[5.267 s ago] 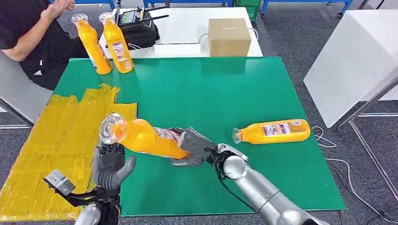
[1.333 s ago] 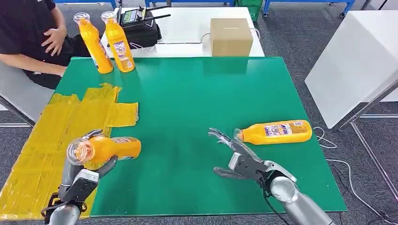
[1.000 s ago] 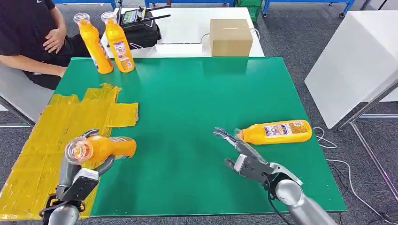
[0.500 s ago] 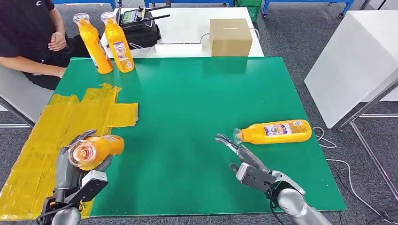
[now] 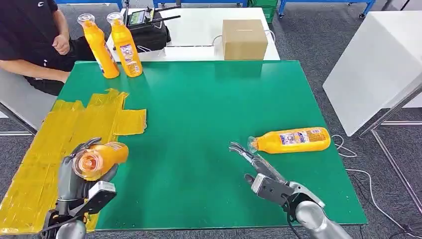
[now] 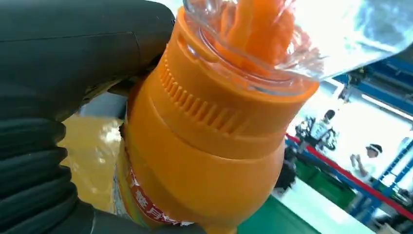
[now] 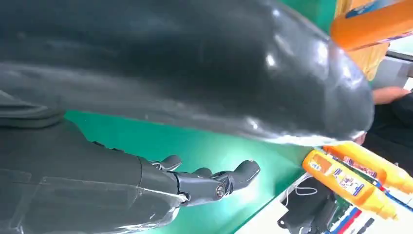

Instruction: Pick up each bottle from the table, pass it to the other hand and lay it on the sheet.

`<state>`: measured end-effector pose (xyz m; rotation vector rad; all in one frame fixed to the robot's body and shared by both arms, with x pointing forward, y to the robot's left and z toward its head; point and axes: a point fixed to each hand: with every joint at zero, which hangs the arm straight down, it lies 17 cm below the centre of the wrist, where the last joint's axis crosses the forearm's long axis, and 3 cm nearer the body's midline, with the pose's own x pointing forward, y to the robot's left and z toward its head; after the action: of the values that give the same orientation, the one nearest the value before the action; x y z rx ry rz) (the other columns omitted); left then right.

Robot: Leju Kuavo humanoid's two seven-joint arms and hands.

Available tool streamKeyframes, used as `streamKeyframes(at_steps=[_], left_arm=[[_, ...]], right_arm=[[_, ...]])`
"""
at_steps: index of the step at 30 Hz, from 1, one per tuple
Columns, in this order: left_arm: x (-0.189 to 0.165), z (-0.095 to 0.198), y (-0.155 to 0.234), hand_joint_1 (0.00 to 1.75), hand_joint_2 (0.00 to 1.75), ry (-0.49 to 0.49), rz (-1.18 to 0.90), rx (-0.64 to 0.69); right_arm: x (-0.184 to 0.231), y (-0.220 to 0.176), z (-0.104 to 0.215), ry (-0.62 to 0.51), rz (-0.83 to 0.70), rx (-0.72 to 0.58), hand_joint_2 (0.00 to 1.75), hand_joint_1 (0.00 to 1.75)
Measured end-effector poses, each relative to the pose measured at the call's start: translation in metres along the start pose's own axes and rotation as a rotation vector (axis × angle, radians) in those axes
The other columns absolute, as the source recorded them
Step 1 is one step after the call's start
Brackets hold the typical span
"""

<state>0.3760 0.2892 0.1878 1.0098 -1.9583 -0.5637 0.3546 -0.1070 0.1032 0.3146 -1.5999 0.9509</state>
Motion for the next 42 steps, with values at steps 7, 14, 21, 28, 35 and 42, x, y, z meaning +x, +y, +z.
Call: streamKeyframes(at_steps=[7, 14, 21, 28, 35, 42], left_arm=[[0.010, -0.003, 0.003, 1.75, 1.75, -0.041, -0.255, 0.027], [0.013, 0.002, -0.040, 1.75, 1.75, -0.110, -0.539, -0.096], [0.010, 0.006, -0.065, 1.75, 1.75, -0.121, -0.528, -0.149], [-0.003, 0.006, -0.105, 0.00, 0.00, -0.132, -0.571, -0.321], [-0.054, 0.022, -0.141, 0.00, 0.00, -0.024, -0.667, -0.497], [-0.070, 0.028, -0.147, 0.00, 0.00, -0.006, -0.685, -0.531]], right_arm=[[-0.002, -0.002, 0.003, 0.005, 0.005, -0.007, 0.00, 0.00], [0.000, -0.007, 0.002, 0.004, 0.004, -0.006, 0.00, 0.00], [-0.001, -0.008, 0.003, 0.007, 0.007, -0.003, 0.00, 0.00], [-0.001, -0.009, 0.001, 0.011, 0.014, 0.001, 0.00, 0.00], [-0.003, -0.006, -0.003, 0.023, 0.017, 0.017, 0.00, 0.00], [-0.004, -0.003, -0.004, 0.025, 0.015, 0.021, 0.00, 0.00]])
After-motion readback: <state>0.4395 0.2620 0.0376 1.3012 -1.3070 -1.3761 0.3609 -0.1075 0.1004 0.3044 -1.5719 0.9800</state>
